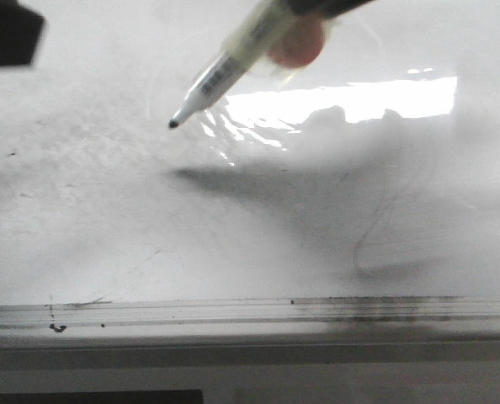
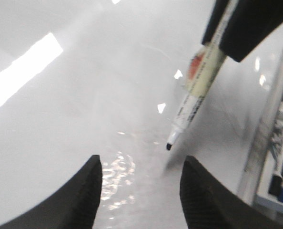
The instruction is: Write number 9 on whiteboard
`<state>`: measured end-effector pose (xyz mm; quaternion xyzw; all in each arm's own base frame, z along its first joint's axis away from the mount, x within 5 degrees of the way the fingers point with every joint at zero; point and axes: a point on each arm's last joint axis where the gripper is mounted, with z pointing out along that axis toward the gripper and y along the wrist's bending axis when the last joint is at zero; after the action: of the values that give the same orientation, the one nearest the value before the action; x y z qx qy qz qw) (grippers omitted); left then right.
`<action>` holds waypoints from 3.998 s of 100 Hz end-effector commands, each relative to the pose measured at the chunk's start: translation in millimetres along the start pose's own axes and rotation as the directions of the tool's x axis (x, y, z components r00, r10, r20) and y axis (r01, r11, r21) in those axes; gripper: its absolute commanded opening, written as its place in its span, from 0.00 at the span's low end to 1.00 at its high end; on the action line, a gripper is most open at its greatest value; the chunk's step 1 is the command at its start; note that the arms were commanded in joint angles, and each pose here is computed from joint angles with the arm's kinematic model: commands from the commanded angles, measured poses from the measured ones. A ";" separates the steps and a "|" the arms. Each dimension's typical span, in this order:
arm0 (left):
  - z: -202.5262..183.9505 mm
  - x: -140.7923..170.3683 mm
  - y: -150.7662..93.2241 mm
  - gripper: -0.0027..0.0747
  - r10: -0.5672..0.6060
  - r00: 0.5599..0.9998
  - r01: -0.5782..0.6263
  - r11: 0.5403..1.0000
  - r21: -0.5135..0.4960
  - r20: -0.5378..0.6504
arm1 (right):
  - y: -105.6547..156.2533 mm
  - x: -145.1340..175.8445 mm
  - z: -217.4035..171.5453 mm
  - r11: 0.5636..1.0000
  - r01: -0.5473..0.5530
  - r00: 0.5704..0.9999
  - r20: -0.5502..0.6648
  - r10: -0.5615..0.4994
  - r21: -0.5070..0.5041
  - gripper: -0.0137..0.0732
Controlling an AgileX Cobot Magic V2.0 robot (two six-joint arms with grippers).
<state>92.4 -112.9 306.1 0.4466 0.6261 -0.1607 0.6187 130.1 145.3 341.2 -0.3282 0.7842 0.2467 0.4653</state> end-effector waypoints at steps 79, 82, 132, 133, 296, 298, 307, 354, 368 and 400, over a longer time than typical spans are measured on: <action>-31.1 -21.5 31.0 0.48 -0.136 0.968 0.179 0.963 -0.203 0.210 | -35.0 -52.9 35.9 0.984 -0.131 0.987 -0.083 0.141 0.117 0.10; -31.1 -21.5 31.0 0.48 -0.136 0.968 0.179 0.963 -0.203 0.210 | -35.1 -54.2 31.0 0.985 -0.118 0.989 -0.072 0.127 0.124 0.10; -31.1 -21.3 31.0 0.48 -0.136 0.969 0.179 0.963 -0.204 0.208 | -36.1 -71.2 12.2 0.984 -0.069 0.997 -0.029 0.075 0.165 0.10; -31.1 -21.3 31.0 0.48 -0.136 0.969 0.179 0.963 -0.204 0.208 | -36.0 -69.7 12.9 0.984 -0.071 0.996 -0.036 0.078 0.164 0.10; 75.2 19.9 -40.6 0.01 -0.159 0.981 0.133 0.968 0.212 0.110 | 15.9 -39.5 24.9 0.969 -0.233 0.955 -0.205 0.214 -0.076 0.10; 75.2 19.9 -40.6 0.01 -0.159 0.981 0.133 0.968 0.212 0.110 | 15.9 -39.5 24.9 0.969 -0.233 0.955 -0.205 0.214 -0.076 0.10; 75.2 19.9 -40.6 0.01 -0.159 0.981 0.133 0.968 0.212 0.110 | 16.2 -39.5 24.9 0.968 -0.237 0.954 -0.205 0.217 -0.078 0.10; 62.1 22.2 -22.9 0.01 -0.448 0.894 0.446 0.892 0.069 0.012 | 14.8 -46.2 21.3 0.971 -0.224 0.968 -0.131 0.213 -0.079 0.60; 43.3 22.6 -7.2 0.01 -0.656 0.755 0.656 0.754 -0.030 0.001 | 14.9 -50.6 12.1 0.972 -0.217 0.974 -0.083 0.210 -0.086 0.60; 36.0 33.7 14.9 0.01 -0.831 0.554 0.825 0.539 -0.170 0.054 | 14.8 -52.1 9.7 0.973 -0.215 0.976 -0.066 0.209 -0.088 0.60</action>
<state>125.7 -119.7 261.8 0.0744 0.7975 -0.3570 0.4807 143.7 178.3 362.9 -0.2832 0.8425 0.2959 0.3498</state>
